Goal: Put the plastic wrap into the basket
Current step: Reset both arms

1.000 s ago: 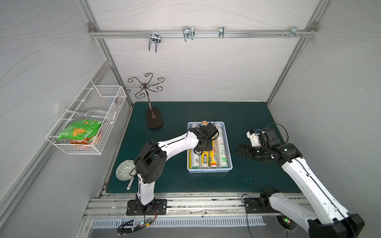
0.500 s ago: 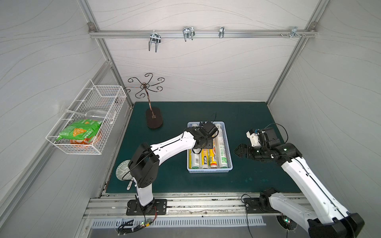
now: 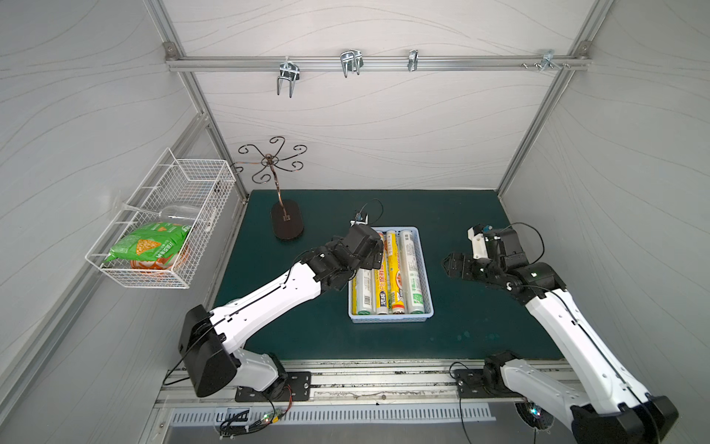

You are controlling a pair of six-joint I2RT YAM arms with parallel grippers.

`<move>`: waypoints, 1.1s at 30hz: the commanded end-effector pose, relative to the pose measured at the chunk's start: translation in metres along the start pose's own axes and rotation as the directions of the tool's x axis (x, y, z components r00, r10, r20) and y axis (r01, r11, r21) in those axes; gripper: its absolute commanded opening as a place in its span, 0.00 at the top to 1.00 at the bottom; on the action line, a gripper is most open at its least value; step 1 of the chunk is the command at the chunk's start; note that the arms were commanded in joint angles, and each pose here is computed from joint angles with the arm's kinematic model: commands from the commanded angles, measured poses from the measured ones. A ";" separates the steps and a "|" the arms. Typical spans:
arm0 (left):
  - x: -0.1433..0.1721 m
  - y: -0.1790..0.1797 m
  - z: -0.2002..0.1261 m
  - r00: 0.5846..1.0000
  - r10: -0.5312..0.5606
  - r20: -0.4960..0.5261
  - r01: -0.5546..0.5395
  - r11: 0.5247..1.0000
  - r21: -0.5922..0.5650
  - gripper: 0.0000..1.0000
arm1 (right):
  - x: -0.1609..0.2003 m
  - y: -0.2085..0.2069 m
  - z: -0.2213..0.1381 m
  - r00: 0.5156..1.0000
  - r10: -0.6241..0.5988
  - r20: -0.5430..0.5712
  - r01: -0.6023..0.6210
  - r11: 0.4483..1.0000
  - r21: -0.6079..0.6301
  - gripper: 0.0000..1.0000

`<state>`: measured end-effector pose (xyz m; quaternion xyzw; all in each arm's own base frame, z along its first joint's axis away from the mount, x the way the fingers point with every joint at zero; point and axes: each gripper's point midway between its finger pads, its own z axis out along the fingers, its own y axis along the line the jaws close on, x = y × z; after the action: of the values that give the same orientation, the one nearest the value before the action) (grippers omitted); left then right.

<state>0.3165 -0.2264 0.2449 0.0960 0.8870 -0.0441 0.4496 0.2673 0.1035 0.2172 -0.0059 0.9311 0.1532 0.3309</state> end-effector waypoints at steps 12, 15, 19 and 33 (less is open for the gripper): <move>0.010 0.156 0.041 0.967 0.020 0.254 0.072 0.934 -0.349 0.01 | -0.059 -0.090 0.117 0.967 -0.110 0.231 0.028 0.943 0.333 0.01; 0.039 0.185 0.053 0.975 -0.004 0.224 0.097 0.909 -0.404 0.01 | -0.054 -0.104 0.139 0.964 -0.129 0.233 0.045 0.941 0.335 0.01; 0.069 0.223 0.061 0.975 -0.075 0.211 0.168 0.868 -0.466 0.01 | -0.043 -0.123 0.154 0.956 -0.183 0.230 0.077 0.911 0.406 0.01; 0.097 0.276 0.088 0.950 -0.146 0.275 0.268 0.833 -0.484 0.01 | -0.034 -0.113 0.165 0.903 -0.231 0.363 0.156 0.962 0.224 0.01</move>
<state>0.3661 0.0474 0.0882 -0.1253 0.8475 0.1780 0.4841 0.4055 0.0270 0.0736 -0.0062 0.8723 0.0054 0.4890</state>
